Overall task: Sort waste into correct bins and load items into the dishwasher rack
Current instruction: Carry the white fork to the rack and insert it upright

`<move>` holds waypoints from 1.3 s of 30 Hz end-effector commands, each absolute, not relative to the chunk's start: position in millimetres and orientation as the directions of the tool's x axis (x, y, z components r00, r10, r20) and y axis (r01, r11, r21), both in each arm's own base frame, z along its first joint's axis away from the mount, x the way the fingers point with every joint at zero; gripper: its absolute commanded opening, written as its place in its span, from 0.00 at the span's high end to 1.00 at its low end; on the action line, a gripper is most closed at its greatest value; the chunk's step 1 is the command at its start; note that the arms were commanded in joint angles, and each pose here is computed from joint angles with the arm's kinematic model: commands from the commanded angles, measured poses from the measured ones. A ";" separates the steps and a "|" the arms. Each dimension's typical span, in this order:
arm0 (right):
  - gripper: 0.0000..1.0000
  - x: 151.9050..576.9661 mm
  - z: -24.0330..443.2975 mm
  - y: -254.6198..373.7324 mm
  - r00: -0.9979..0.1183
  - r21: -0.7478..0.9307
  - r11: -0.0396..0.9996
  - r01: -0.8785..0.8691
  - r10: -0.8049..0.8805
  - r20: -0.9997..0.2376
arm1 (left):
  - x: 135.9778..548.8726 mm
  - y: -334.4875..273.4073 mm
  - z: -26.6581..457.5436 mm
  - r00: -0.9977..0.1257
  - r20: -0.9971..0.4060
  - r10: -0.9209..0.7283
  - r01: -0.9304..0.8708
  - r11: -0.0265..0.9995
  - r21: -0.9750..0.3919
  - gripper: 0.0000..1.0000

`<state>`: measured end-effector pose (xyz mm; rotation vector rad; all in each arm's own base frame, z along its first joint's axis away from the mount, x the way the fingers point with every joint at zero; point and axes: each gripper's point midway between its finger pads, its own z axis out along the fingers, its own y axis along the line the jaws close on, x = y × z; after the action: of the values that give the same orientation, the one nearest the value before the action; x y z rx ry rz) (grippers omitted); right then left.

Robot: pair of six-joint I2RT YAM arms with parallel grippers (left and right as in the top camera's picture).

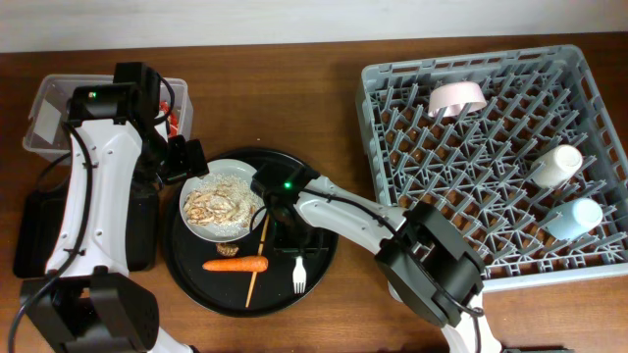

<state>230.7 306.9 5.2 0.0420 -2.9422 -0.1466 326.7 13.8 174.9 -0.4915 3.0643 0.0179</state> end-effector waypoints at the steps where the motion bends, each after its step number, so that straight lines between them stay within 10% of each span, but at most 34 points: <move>1: 0.96 241.3 28.8 299.5 -0.987 0.118 0.989 -0.086 -0.101 0.124 | 324.9 16.0 186.3 -0.946 -0.075 -0.316 -0.317 0.948 0.005 0.01; 20: 0.96 295.2 154.1 135.8 -0.991 0.023 0.995 -0.100 -0.098 -0.096 | 322.1 15.9 186.1 -0.947 -0.064 -0.316 -0.317 0.948 0.009 0.01; 34: 0.95 298.6 105.6 94.4 -0.988 -0.006 0.989 -0.148 -0.148 -0.039 | 322.0 15.9 186.1 -0.947 -0.063 -0.316 -0.317 0.948 0.009 0.01; 39: 0.80 298.1 99.2 94.3 -0.988 -0.005 0.989 -0.148 -0.148 -0.040 | 322.0 15.8 186.1 -0.947 -0.063 -0.316 -0.317 0.948 0.008 0.01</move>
<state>298.2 94.4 101.3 0.2151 -3.1741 -0.0096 323.1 13.7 174.8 -0.4936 3.0789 0.0209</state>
